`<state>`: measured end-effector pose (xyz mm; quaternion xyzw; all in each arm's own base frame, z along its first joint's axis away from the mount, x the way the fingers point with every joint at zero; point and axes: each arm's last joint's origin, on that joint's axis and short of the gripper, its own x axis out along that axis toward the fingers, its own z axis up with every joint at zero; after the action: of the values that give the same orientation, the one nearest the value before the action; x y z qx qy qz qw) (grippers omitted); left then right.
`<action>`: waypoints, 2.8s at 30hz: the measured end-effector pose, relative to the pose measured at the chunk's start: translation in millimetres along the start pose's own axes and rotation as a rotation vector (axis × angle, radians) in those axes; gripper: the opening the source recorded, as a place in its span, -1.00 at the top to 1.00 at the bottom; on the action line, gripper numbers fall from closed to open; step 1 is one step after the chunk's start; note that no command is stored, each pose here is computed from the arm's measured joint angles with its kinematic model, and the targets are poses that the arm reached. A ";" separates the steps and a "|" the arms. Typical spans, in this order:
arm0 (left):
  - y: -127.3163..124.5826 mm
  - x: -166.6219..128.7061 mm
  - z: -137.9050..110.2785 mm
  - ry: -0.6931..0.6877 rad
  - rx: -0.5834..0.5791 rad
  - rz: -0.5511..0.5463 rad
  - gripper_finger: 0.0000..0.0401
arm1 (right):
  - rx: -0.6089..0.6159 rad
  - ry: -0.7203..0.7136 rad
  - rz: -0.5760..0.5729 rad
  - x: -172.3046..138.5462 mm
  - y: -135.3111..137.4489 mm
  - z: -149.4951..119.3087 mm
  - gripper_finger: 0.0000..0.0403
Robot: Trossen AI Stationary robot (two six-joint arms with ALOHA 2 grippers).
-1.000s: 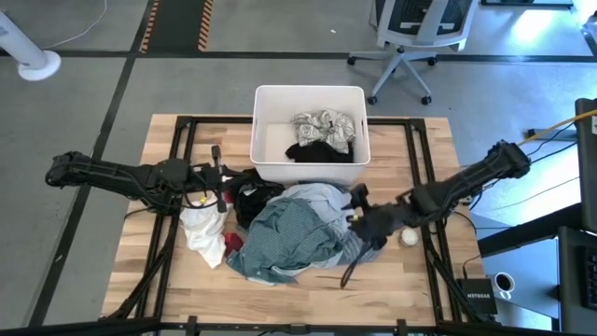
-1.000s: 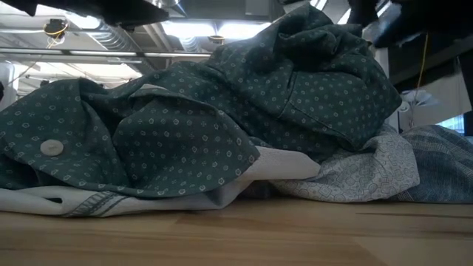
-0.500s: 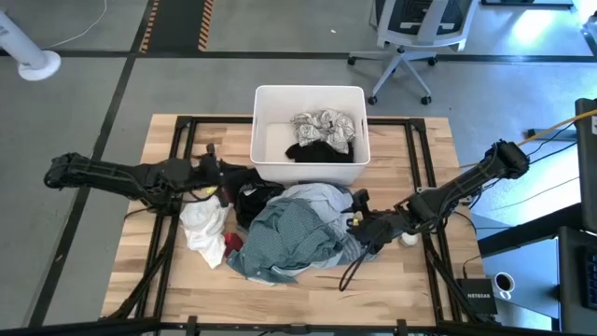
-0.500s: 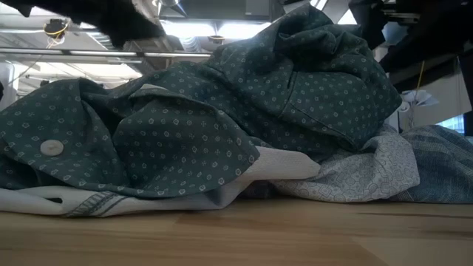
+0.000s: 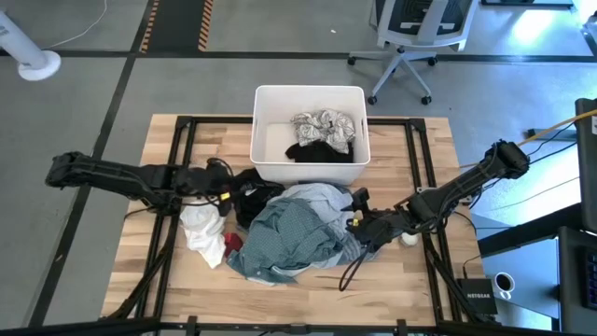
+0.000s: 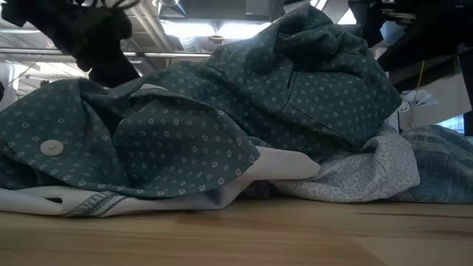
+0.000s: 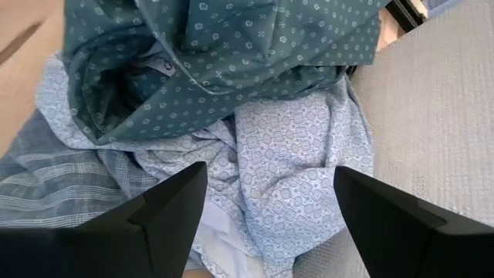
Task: Sort clothes
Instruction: Put the black boxer into the white bin
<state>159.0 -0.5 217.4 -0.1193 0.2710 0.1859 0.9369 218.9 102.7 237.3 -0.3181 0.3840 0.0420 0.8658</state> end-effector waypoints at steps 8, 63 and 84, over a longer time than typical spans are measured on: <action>0.8 18.6 -16.7 0.093 0.059 0.077 -0.16 | -0.003 0.005 -0.014 0.0 -0.5 -0.2 -0.49; -63.9 -69.1 81.2 -0.476 0.683 -0.024 0.99 | -0.080 -0.421 -0.322 -18.8 -40.8 64.3 -0.49; -92.0 -48.8 93.9 -0.657 0.821 -0.241 0.98 | 0.020 -0.793 -0.234 97.1 -86.6 95.5 -0.49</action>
<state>202.3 -66.8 333.0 0.2911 -0.0016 -0.0168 0.9565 375.4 72.9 263.1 -0.3106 -0.0177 0.0587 0.9486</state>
